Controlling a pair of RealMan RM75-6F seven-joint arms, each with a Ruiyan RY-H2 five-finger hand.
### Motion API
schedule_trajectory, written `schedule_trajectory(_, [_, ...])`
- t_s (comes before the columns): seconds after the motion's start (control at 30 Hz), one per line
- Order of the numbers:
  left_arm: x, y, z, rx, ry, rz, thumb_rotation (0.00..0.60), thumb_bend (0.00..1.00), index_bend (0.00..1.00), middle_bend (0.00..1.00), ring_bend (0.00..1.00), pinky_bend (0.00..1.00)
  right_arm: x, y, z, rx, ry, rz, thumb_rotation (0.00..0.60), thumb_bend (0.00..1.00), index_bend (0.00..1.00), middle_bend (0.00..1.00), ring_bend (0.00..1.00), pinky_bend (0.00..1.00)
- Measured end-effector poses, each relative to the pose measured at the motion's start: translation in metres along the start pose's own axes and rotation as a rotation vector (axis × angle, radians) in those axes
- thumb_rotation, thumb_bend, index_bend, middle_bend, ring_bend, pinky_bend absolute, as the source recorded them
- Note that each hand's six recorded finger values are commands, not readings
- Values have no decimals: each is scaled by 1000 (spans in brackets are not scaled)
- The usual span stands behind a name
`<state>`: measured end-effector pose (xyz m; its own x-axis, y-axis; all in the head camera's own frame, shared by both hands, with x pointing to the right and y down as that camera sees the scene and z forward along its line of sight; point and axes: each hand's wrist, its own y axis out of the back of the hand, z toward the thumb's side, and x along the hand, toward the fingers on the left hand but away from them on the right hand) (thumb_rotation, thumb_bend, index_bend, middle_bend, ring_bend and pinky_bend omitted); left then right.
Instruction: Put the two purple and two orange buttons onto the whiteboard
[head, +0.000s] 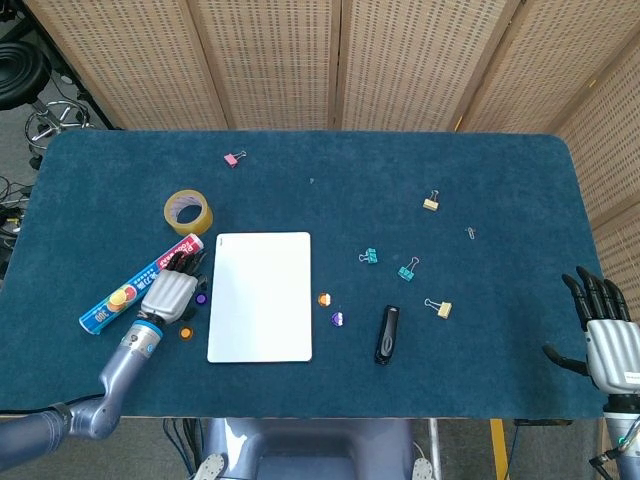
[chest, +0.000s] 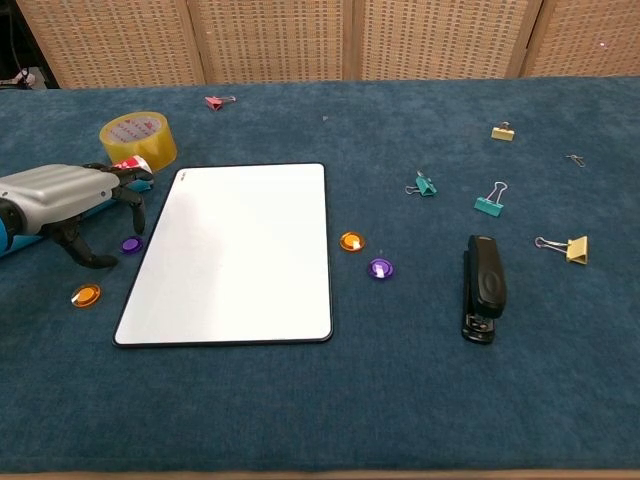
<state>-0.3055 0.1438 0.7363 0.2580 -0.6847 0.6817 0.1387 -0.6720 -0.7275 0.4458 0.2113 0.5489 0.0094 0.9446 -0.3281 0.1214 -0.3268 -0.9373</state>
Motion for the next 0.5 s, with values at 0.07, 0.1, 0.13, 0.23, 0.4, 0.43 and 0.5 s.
schedule_trajectory(0.07, [0, 0, 0, 2, 2, 1, 600, 276, 428, 0, 0, 0, 0, 0, 0, 0, -1, 0, 600, 0, 0, 0, 0, 0])
schedule_trajectory(0.1, [0, 0, 0, 3, 3, 1, 600, 276, 428, 0, 0, 0, 0, 0, 0, 0, -1, 0, 600, 0, 0, 0, 0, 0])
schedule_trajectory(0.13, [0, 0, 0, 3, 4, 0, 600, 276, 428, 0, 0, 0, 0, 0, 0, 0, -1, 1, 600, 0, 0, 0, 0, 0])
schedule_trajectory(0.23, [1, -1, 1, 3, 2, 0, 600, 278, 455, 0, 0, 0, 0, 0, 0, 1, -1, 1, 600, 0, 0, 0, 0, 0])
schedule_trajectory(0.4, [1, -1, 3, 7, -1, 3, 600, 279, 508, 0, 0, 0, 0, 0, -1, -1, -4, 1, 600, 0, 0, 0, 0, 0])
schedule_trajectory(0.43, [1, -1, 3, 9, -1, 4, 600, 282, 511, 0, 0, 0, 0, 0, -1, -1, -5, 2, 600, 0, 0, 0, 0, 0])
schedule_trajectory(0.5, [1, -1, 3, 14, 0, 5, 600, 306, 523, 0, 0, 0, 0, 0, -1, -1, -4, 3, 600, 0, 0, 0, 0, 0])
